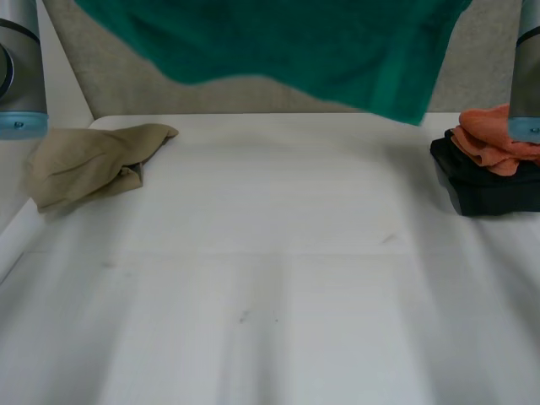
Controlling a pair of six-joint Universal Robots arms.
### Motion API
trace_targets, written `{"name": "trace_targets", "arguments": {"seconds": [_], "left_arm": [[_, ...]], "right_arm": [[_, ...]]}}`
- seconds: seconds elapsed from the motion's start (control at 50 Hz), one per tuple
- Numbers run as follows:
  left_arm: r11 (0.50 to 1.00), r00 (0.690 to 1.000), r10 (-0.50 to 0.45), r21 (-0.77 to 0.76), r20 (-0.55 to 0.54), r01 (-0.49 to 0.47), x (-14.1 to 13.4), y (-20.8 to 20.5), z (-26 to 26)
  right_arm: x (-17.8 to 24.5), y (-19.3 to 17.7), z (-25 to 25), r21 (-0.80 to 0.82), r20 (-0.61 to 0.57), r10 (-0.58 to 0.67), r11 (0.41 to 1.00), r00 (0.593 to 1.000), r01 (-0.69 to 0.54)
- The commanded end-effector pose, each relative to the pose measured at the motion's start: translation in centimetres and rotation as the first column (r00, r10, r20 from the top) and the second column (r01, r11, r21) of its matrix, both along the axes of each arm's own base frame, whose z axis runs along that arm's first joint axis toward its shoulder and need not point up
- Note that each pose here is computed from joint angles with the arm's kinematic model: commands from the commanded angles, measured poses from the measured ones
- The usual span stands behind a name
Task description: Fold the laundry.
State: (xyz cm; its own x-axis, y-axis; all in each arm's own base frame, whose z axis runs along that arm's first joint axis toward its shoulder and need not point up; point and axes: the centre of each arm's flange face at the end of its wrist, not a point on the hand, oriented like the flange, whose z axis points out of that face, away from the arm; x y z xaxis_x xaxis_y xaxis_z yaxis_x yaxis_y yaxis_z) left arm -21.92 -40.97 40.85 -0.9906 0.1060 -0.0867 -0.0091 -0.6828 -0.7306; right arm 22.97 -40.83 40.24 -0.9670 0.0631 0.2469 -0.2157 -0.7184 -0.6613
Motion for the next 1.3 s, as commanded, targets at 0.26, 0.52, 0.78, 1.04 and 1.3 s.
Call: {"name": "trace_targets", "arguments": {"seconds": [0.26, 0.52, 0.78, 1.04, 1.3], "left_arm": [[0.803, 0.968, -0.1, 0.593, 0.231, -0.059, -0.9, 3.1, -19.2], [0.575, 0.795, -0.274, 0.754, 0.542, -0.316, 1.7, 12.7, -23.8], [0.5, 0.565, -0.492, 0.746, 0.662, -0.439, 4.0, 20.0, -22.5], [0.721, 0.696, -0.251, 0.609, 0.673, -0.33, 0.5, 10.8, -23.0], [0.722, 0.694, -0.163, 0.564, 0.701, -0.401, -3.5, 4.7, -26.7]], "right_arm": [[0.5, 1.2, -17.5, 0.629, -0.2, 0.203, 0.776, 0.958, -0.033], [-2.8, 9.6, -23.2, 0.816, -0.535, 0.39, 0.47, 0.75, 0.338], [-6.1, 15.4, -21.3, 0.762, -0.647, 0.475, 0.39, 0.596, 0.516], [-1.3, 8.0, -23.8, 0.723, -0.618, 0.301, 0.581, 0.727, 0.374], [1.6, 0.7, -27.0, 0.593, -0.631, 0.15, 0.726, 0.761, 0.349]]}}
